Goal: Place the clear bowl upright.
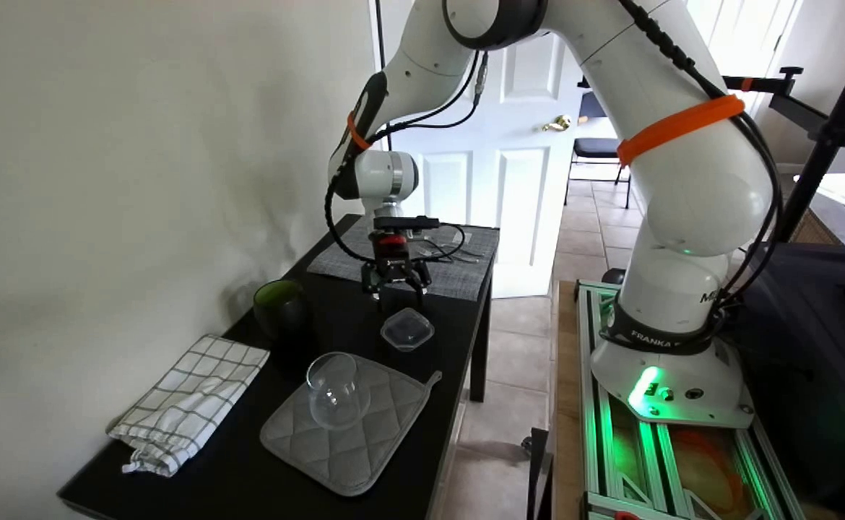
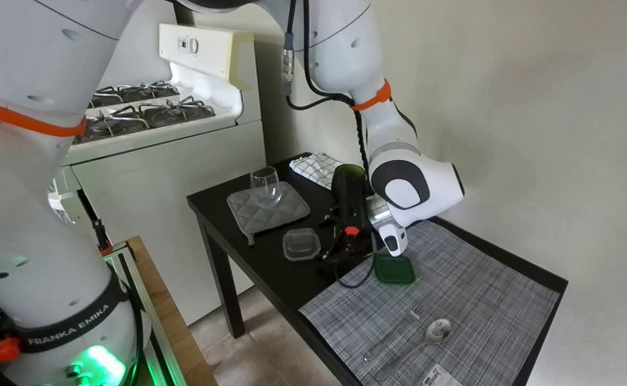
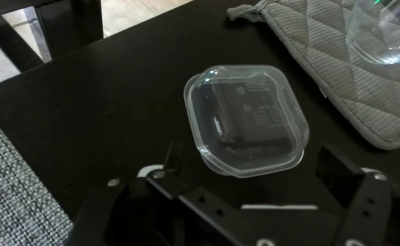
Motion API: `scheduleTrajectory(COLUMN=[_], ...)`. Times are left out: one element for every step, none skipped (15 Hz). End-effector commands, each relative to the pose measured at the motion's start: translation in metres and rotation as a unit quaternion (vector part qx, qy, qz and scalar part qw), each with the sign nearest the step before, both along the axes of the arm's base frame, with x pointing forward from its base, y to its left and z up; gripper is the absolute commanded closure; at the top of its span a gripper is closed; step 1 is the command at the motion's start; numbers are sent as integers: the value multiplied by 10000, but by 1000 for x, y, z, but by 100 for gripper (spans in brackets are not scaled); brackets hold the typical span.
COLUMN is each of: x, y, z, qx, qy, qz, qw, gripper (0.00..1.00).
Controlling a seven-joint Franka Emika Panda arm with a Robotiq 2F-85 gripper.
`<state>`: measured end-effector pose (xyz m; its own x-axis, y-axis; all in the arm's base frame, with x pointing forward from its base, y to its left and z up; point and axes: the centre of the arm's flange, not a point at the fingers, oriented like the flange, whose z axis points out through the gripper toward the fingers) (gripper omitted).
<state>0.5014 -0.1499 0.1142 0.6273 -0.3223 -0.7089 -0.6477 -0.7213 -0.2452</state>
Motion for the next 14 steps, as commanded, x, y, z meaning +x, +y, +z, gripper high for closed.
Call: scheduleTrajectory(x=[21, 26, 31, 34, 36, 38, 39, 40, 40, 42, 42, 42, 43, 44], y=[21, 26, 32, 38, 45, 49, 54, 58, 62, 64, 67, 68, 69, 71], z=[14, 14, 15, 14, 14, 13, 12, 10, 8, 5, 3, 1, -1, -2], qx=[-441, -530, -624, -676, -703, -747, -781, -821, -866, -925, -962, -1011, -1025, -1034], qy=[187, 209, 255, 294, 343, 397, 447, 491, 479, 447, 409, 352, 275, 124], qz=[747, 927, 1091, 1228, 1358, 1488, 1592, 1672, 1725, 1794, 1832, 1863, 1876, 1836], qw=[9961, 9941, 9917, 9897, 9876, 9852, 9831, 9813, 9800, 9784, 9775, 9766, 9765, 9775], gripper=[0, 0, 0, 0, 0, 0, 0, 0, 0, 0, 0, 0, 0, 0])
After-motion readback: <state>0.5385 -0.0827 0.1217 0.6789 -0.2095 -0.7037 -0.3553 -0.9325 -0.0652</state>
